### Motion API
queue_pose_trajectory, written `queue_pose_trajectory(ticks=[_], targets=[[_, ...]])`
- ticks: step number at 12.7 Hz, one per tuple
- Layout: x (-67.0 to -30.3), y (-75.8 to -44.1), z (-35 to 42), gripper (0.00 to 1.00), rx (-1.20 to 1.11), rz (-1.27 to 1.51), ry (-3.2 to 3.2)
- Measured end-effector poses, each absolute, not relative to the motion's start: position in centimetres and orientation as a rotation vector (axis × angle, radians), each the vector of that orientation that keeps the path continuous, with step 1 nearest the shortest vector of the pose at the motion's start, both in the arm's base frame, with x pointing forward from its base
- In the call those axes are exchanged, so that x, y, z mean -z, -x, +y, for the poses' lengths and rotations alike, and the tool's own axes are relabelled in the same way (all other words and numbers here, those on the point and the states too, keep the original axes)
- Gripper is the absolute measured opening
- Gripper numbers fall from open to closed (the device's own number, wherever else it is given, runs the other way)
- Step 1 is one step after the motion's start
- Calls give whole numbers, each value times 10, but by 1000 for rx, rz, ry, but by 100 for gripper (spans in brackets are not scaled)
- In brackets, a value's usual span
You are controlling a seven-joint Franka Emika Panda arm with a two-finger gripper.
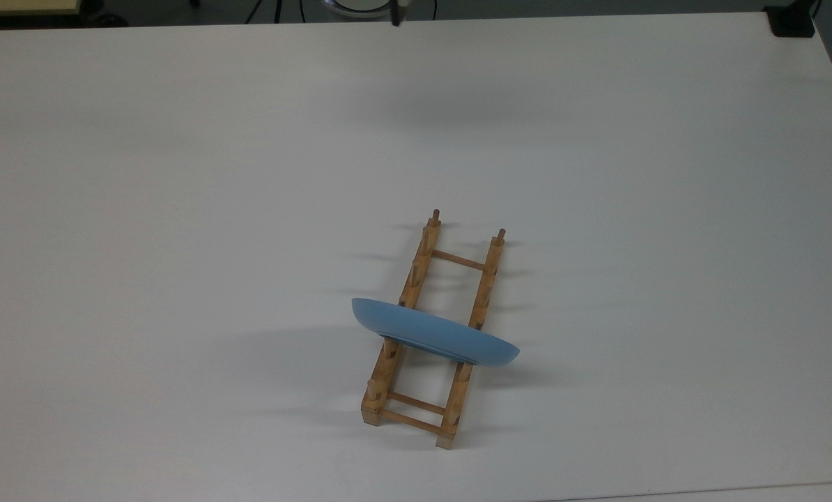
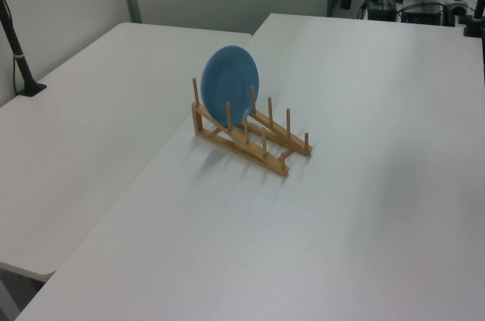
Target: Place plate in plate rack
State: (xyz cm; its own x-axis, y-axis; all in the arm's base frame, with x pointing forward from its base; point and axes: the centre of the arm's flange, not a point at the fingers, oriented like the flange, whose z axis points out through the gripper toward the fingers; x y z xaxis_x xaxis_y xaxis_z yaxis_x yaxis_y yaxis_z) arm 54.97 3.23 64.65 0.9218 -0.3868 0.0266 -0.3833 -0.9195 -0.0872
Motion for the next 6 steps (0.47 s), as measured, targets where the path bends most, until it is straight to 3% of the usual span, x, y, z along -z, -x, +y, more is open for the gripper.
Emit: queue_pose_trajectory(ticks=[6], targets=[[-642,-557,-7,100,175,138,3060]])
